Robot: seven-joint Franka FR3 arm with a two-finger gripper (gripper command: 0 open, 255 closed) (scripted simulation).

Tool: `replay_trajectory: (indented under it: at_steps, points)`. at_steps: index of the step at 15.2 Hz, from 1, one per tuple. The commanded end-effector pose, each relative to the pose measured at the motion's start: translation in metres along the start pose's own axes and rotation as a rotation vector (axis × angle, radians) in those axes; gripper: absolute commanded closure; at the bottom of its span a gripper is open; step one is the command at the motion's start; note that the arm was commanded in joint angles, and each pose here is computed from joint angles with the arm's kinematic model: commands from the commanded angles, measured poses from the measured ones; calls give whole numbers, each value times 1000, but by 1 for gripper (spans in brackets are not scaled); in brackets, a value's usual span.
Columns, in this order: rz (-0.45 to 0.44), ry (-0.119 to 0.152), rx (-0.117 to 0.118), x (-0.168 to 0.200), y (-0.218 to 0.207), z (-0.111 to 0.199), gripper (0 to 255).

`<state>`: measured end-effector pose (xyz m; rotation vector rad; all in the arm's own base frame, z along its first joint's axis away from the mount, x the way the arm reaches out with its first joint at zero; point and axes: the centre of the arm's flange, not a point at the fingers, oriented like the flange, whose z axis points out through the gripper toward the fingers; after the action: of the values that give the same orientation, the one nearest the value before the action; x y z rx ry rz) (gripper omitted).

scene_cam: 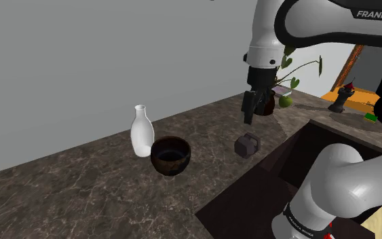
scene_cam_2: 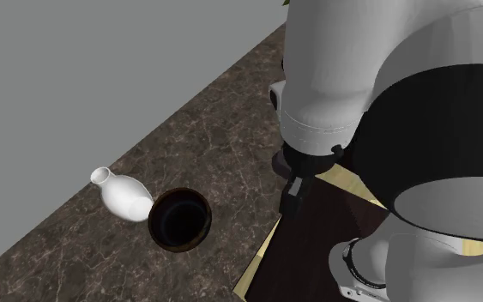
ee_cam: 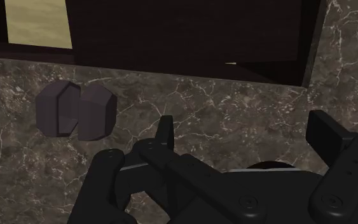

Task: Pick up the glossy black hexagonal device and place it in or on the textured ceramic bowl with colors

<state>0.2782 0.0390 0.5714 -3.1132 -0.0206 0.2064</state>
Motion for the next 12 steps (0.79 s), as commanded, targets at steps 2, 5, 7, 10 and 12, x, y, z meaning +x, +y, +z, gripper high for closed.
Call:
replay_trajectory:
  at_steps: [2, 5, 7, 10, 12]
  points:
    - [7, 3, -1, 4, 8, 9, 0]
    - [29, 14, -2, 16, 33, 36, 0]
    - [43, 21, -3, 24, 50, 54, 0]
    - [65, 31, -5, 35, 76, 81, 0]
    - [79, 38, -6, 42, 93, 99, 0]
